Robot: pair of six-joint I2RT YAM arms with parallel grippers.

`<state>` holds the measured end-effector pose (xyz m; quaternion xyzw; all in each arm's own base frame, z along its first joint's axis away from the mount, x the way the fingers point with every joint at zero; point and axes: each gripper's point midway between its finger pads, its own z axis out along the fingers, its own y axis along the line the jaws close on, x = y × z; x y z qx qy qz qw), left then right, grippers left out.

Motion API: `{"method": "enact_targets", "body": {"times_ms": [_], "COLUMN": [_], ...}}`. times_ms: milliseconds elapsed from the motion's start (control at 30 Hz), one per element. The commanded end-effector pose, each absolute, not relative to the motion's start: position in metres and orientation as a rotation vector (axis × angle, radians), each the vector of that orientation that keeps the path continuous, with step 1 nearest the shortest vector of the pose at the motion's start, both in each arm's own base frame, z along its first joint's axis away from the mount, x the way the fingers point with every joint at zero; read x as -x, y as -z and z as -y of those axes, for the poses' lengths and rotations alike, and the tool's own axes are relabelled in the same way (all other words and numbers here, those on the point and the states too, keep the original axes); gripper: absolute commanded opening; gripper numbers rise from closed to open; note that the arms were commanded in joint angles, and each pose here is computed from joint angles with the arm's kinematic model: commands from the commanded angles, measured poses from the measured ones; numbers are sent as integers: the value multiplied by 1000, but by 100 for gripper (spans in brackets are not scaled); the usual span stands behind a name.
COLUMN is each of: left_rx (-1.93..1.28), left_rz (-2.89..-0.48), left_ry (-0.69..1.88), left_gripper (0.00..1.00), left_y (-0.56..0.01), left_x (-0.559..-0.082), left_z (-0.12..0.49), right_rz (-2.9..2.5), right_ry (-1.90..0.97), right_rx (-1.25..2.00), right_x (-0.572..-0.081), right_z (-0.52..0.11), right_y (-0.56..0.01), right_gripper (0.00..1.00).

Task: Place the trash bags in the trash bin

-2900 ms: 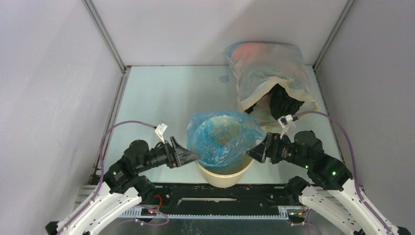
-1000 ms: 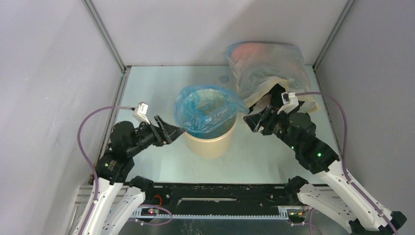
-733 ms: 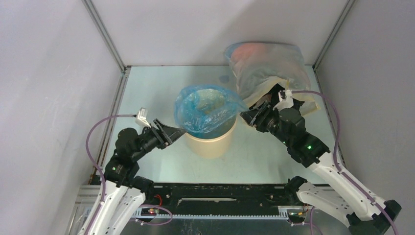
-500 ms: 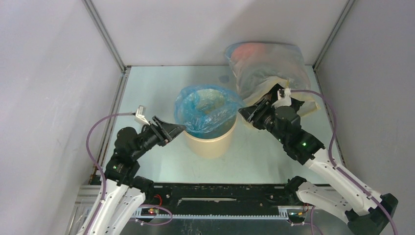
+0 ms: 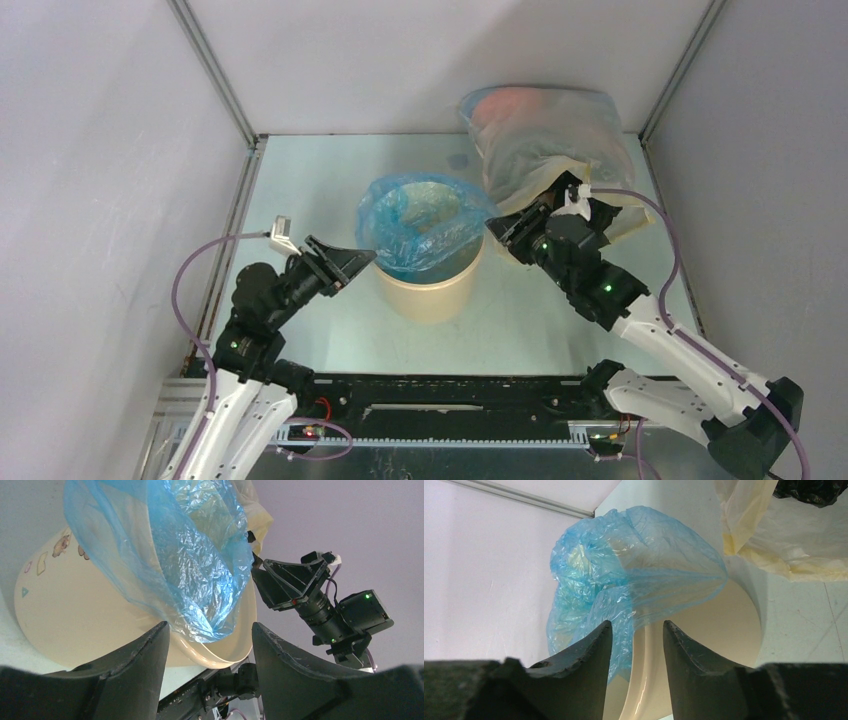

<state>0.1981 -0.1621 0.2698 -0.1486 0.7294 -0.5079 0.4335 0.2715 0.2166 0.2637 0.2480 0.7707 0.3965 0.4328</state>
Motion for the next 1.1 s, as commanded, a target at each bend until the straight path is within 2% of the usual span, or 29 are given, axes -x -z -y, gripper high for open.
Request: {"method": "enact_targets", "body": {"times_ms": [0,233,500,600,700,867,967,1067], "left_rx": [403,396,415,419,423,433,434,437], "left_rz": [-1784,-1791,-1790,-1793,-1793,-1791,-1791,-1787], "left_ry": [1259,1250,1218,1218,1217,1216,1214,1210], "left_gripper": [66,66,65,65,63,56,54,50], "left_y": [-271,-269,-264,-262,-261,-258,-256,-255], "left_x": [-204,-205,-210,-211,-213,-214,-214,-215], "left_z": [158,159,155,156,156,155,155,154], "right_rz": [-1867,-1852,-1810,-1811,-1817,-1831,-1846,-1849], "right_ry": [-1001,-984,-948,-947,-947,-942,-952,-937], "right_rx": [-664,-674,-653,-654,-654,-665,-662,-680], "right_x": [-280,-288,-294,-294,-294,-295,-294,-294], "right_z": [-220,-222,-217,-217,-217,-218,-221,-219], "right_y": [-270,-268,-275,-274,-273,-268,-265,-263], "right_gripper": [47,42,23,23,29,32,40,40]}}
